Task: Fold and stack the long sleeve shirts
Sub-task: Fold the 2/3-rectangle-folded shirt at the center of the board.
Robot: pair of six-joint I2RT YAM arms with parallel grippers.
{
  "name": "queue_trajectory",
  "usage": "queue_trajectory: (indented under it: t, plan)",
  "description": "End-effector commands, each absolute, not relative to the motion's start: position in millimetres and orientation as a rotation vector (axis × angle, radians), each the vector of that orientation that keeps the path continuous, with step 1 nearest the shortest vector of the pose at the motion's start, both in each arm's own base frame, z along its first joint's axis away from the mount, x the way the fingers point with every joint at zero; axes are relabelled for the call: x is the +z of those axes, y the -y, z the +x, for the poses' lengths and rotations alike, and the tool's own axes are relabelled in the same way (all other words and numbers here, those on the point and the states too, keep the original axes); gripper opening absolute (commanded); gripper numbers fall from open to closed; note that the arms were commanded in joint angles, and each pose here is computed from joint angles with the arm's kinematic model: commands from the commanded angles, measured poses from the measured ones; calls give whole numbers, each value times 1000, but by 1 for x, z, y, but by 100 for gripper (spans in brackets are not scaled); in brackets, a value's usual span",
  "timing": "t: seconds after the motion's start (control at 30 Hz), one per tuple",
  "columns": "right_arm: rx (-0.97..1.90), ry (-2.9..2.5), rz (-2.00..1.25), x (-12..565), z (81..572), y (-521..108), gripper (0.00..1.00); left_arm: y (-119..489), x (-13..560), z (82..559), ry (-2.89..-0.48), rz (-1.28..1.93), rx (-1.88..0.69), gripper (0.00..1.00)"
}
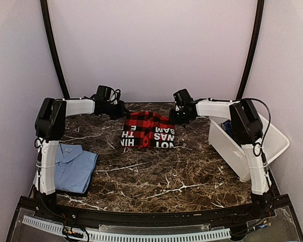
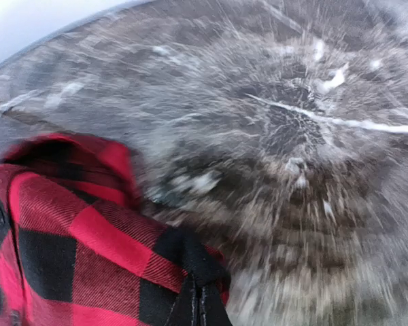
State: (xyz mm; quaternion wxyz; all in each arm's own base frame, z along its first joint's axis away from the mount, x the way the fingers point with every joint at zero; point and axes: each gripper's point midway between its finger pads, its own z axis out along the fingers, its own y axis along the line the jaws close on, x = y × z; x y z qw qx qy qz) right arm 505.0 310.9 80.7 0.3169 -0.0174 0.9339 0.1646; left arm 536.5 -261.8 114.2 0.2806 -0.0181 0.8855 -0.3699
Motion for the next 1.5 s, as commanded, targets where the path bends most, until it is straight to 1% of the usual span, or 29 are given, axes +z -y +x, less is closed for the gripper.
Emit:
queue_trajectory:
  t: [0.0,0.03,0.17,0.23,0.27,0.3,0.33,0.37,0.4,0.43,0.47,0.5,0.53,0.57,0.6,0.63,0.67,0.77,0.97,1.17,1.2,1.23,1.27,1.3,1.33,1.37,1.4,1.43,1.47]
  plan:
    - [426,-2543,-70,30,536,-312,0,277,102,577,-2342,-16,-1031,0]
    - [439,-2564,-75,22,536,-315,0,276,83,578,-2377,-38,-1020,0]
    - [452,-2609,-87,2,525,-316,0,275,61,576,-2419,-96,-1019,0]
    - [463,-2628,-98,-3,513,-315,0,277,54,564,-2442,-106,-1029,0]
    - [458,-2632,-109,-2,505,-315,0,274,40,552,-2480,-124,-1022,0]
    - [447,-2643,-124,-4,495,-314,0,277,55,549,-2442,-108,-1030,0]
    - [441,-2642,-141,-1,487,-314,0,273,39,533,-2472,-140,-1034,0]
    - [435,-2648,-161,-1,475,-314,0,275,57,527,-2437,-133,-1054,0]
    - [431,-2657,-176,0,464,-314,0,272,60,512,-2430,-166,-1075,0]
    - [431,-2662,-192,2,453,-314,0,268,40,487,-2488,-214,-1075,0]
    - [430,-2674,-201,3,440,-313,0,270,63,483,-2434,-194,-1098,0]
    - [438,-2671,-212,8,429,-313,0,271,49,459,-2482,-206,-1090,0]
    - [440,-2667,-221,12,416,-312,0,272,69,452,-2446,-183,-1098,0]
    - [440,-2662,-222,17,403,-310,0,270,56,429,-2492,-189,-1074,0]
    - [455,-2639,-222,31,393,-309,0,270,75,423,-2455,-173,-1084,0]
    - [467,-2631,-216,37,381,-306,0,266,63,404,-2492,-190,-1074,0]
    - [486,-2621,-204,43,372,-304,0,265,77,399,-2455,-178,-1094,0]
    - [525,-2600,-166,56,352,-295,0,255,70,373,-2488,-192,-1083,0]
    - [544,-2579,-133,67,340,-286,0,247,77,362,-2472,-186,-1069,0]
    - [459,-2563,-107,68,354,-278,0,243,73,368,-2480,-208,-1028,0]
    - [451,-2556,-103,70,357,-278,3,242,75,371,-2474,-214,-1017,0]
    - [443,-2548,-102,74,359,-278,10,240,75,372,-2477,-218,-1005,3]
    - [434,-2539,-102,79,362,-277,19,238,77,375,-2470,-226,-987,16]
    - [428,-2530,-105,84,364,-278,27,236,77,375,-2476,-226,-970,26]
    - [424,-2521,-111,89,365,-278,33,233,80,378,-2467,-225,-949,30]
    - [420,-2510,-117,95,366,-277,39,231,82,379,-2466,-226,-939,38]
    - [414,-2500,-126,101,367,-277,44,228,84,381,-2458,-231,-919,41]
    - [409,-2492,-137,105,367,-277,46,226,87,381,-2456,-231,-913,48]
    - [414,-2484,-150,110,366,-279,47,223,88,382,-2451,-233,-899,50]
